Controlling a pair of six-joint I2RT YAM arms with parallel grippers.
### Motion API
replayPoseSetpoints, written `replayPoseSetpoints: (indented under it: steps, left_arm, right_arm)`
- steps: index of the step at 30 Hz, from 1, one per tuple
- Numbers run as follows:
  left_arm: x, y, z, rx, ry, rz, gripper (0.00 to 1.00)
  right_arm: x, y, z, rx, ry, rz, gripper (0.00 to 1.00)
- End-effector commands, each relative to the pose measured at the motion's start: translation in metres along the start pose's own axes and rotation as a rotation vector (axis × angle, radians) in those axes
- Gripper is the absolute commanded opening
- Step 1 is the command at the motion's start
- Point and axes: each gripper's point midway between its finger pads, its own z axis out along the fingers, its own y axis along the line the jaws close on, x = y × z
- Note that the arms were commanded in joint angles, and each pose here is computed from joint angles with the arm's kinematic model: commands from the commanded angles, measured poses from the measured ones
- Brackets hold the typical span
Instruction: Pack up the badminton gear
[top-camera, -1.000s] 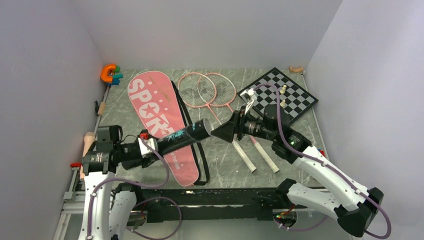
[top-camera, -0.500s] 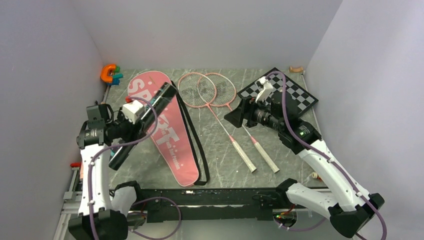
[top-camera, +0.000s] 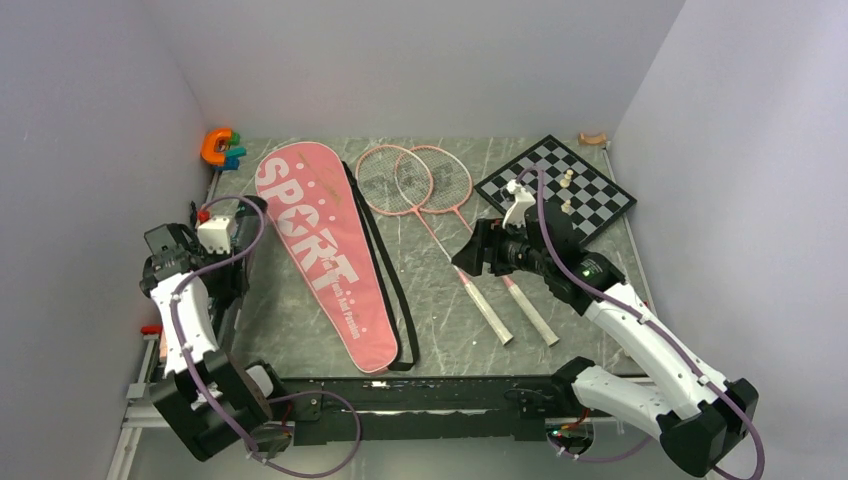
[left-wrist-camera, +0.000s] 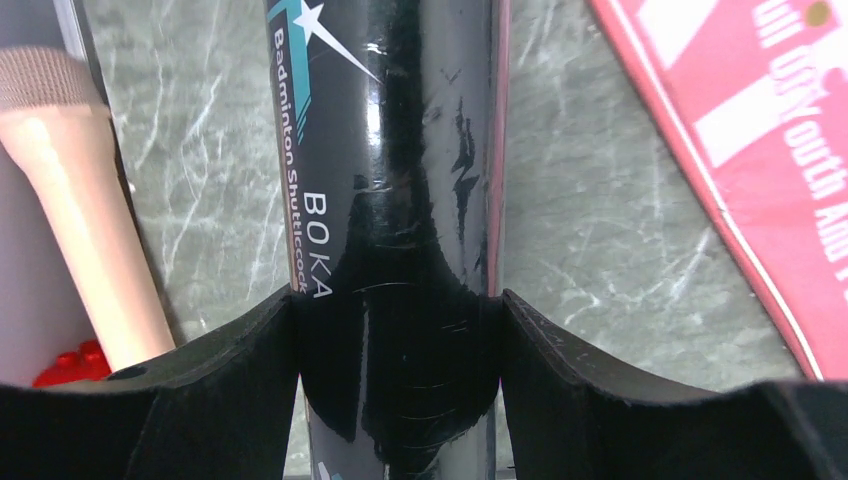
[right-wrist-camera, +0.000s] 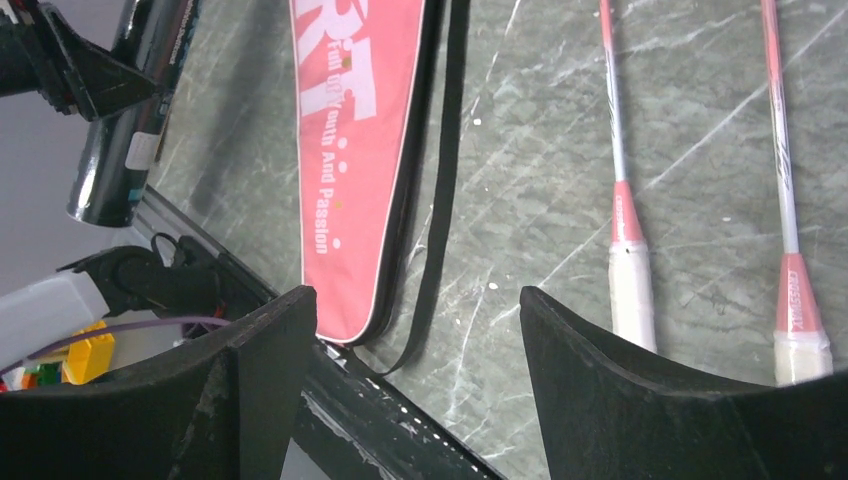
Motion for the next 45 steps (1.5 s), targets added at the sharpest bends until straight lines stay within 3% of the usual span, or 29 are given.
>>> replayPoseSetpoints:
  steps: [1, 5, 7, 10, 12, 17, 18, 20, 21, 31, 36, 38, 42, 45]
  left_arm:
    - [0.002, 0.019, 0.015, -0.067, 0.002, -0.090, 0.00]
    - [0.004, 0.025, 0.025, -0.065, 0.011, -0.116, 0.08]
    - [0.005, 0.024, 0.029, -0.051, 0.014, -0.122, 0.25]
    - [0.005, 0.025, 0.032, -0.047, 0.013, -0.113, 0.34]
    - [0.009, 0.027, 0.034, -0.052, 0.028, -0.107, 0.45]
    - [0.005, 0.033, 0.027, -0.082, 0.030, -0.081, 0.54]
    - [-0.001, 0.034, 0.022, -0.090, 0.007, -0.069, 0.60]
    - [-0.013, 0.034, 0.010, -0.104, -0.037, -0.045, 0.91]
    - [-0.020, 0.032, 0.002, -0.100, -0.056, -0.034, 0.97]
    - [-0.047, 0.011, -0.046, -0.034, -0.117, 0.066, 0.99]
    - [-0.065, -0.039, -0.069, 0.243, -0.133, 0.040, 0.99]
    - [-0.082, -0.056, -0.079, 0.278, -0.153, 0.078, 0.99]
    - [-0.098, -0.104, -0.070, 0.274, -0.181, 0.255, 0.99]
    - [-0.104, -0.123, -0.049, 0.279, -0.178, 0.234, 0.99]
  right_arm:
    - [0.003, -0.002, -0.001, -0.005, -0.011, 0.014, 0.78]
    - [0.011, -0.005, 0.004, -0.001, 0.019, 0.023, 0.78]
    - [0.011, -0.005, 0.005, 0.002, 0.027, 0.025, 0.79]
    - [0.010, -0.006, 0.008, 0.005, 0.033, 0.031, 0.79]
    - [0.009, -0.004, 0.010, 0.000, 0.037, 0.035, 0.79]
    - [0.007, -0.004, 0.016, 0.003, 0.046, 0.044, 0.79]
    - [0.007, -0.004, 0.018, 0.004, 0.052, 0.045, 0.79]
    - [0.007, -0.004, 0.022, 0.006, 0.062, 0.049, 0.80]
    - [0.007, -0.004, 0.024, 0.007, 0.067, 0.051, 0.81]
    - [0.006, -0.004, 0.037, -0.002, 0.087, 0.057, 0.91]
    - [0.013, -0.005, 0.054, -0.019, 0.113, 0.075, 0.91]
    - [0.017, -0.006, 0.061, -0.016, 0.129, 0.076, 0.91]
    - [0.020, -0.010, 0.064, 0.007, 0.126, 0.086, 0.88]
    - [0.021, -0.016, 0.057, 0.034, 0.102, 0.096, 0.87]
